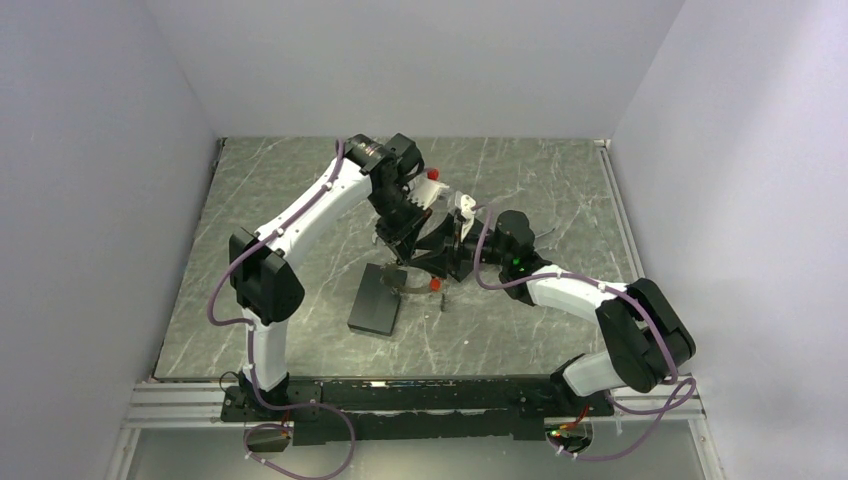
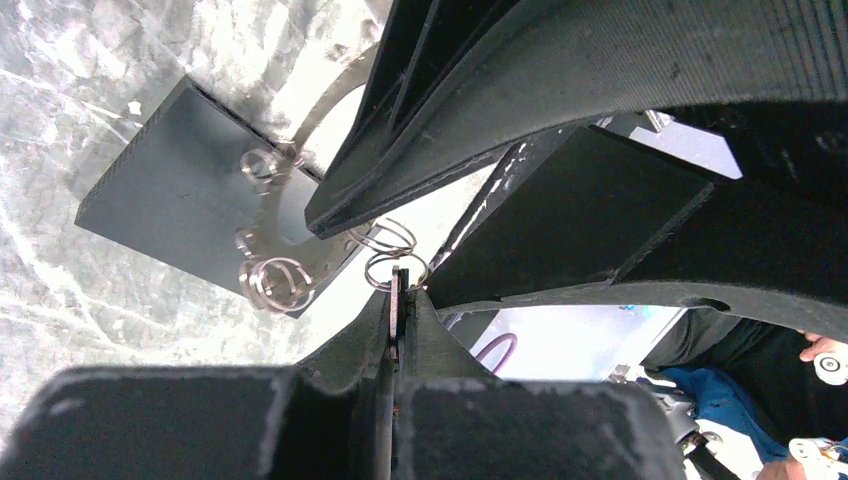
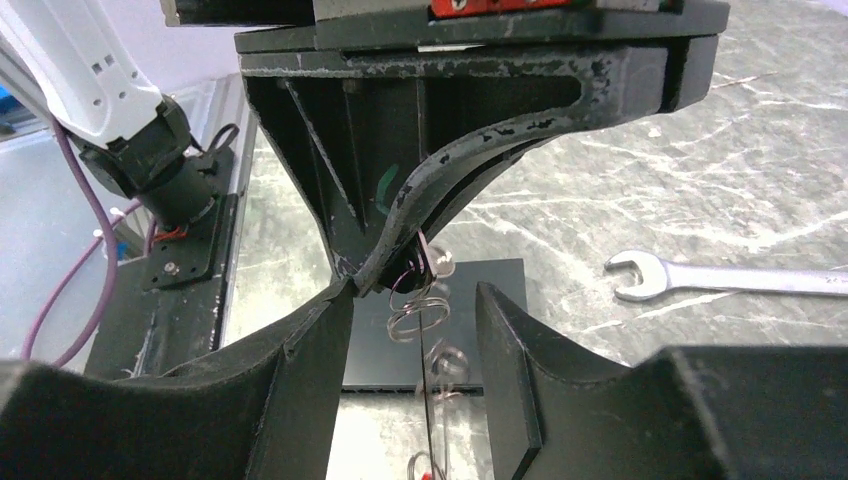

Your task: Remove the keys from the keyring

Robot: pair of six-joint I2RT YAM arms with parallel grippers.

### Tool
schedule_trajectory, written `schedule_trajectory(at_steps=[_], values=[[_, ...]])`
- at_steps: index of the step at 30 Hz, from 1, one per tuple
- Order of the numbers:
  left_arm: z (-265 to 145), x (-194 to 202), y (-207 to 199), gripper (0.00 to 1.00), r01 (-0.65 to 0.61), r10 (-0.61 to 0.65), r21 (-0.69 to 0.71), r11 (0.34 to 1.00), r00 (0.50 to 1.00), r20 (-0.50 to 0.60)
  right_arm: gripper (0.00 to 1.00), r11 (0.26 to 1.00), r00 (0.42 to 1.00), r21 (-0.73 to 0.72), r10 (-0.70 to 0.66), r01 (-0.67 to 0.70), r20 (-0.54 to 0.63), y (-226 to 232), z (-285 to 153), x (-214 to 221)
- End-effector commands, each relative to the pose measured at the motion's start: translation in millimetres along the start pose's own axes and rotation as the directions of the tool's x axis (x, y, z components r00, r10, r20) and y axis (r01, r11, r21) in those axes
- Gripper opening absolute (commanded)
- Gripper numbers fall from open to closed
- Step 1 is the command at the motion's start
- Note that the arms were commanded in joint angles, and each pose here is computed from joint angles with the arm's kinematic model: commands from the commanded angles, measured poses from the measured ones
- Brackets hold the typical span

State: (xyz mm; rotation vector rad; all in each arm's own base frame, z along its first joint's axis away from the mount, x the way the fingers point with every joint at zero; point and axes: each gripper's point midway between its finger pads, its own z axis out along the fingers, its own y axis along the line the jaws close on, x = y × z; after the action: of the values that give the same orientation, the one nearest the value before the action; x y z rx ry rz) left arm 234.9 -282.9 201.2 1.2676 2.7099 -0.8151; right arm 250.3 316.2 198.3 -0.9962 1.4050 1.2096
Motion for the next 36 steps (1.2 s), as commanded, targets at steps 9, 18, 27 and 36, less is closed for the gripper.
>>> schedule_trajectory(at_steps=[9, 18, 27, 36], values=[[-22.5, 2.7, -25.4, 0.00, -0.029, 0.026, 0.047, 0.999, 0.998, 0.060, 0.51, 0.996, 0.997, 0.056, -0.067, 0.069, -0.027, -16.3, -3.1, -0.1], [-21.2, 1.2, -25.6, 0.00, -0.026, 0.022, 0.053, 0.998, 0.998, 0.060, 0.51, 0.996, 0.999, 0.073, -0.047, 0.048, -0.013, -18.9, -2.8, -4.3], [-18.9, -2.0, -27.2, 0.00, -0.024, 0.020, 0.072, 0.997, 0.998, 0.061, 0.55, 0.999, 0.999, 0.003, -0.034, 0.034, 0.017, -4.1, -0.7, -15.0], [-18.3, -3.5, -33.1, 0.00, -0.030, 0.023, 0.108, 0.994, 0.998, 0.062, 0.59, 0.999, 0.999, -0.031, -0.038, 0.038, 0.012, 1.5, 6.7, -17.3]])
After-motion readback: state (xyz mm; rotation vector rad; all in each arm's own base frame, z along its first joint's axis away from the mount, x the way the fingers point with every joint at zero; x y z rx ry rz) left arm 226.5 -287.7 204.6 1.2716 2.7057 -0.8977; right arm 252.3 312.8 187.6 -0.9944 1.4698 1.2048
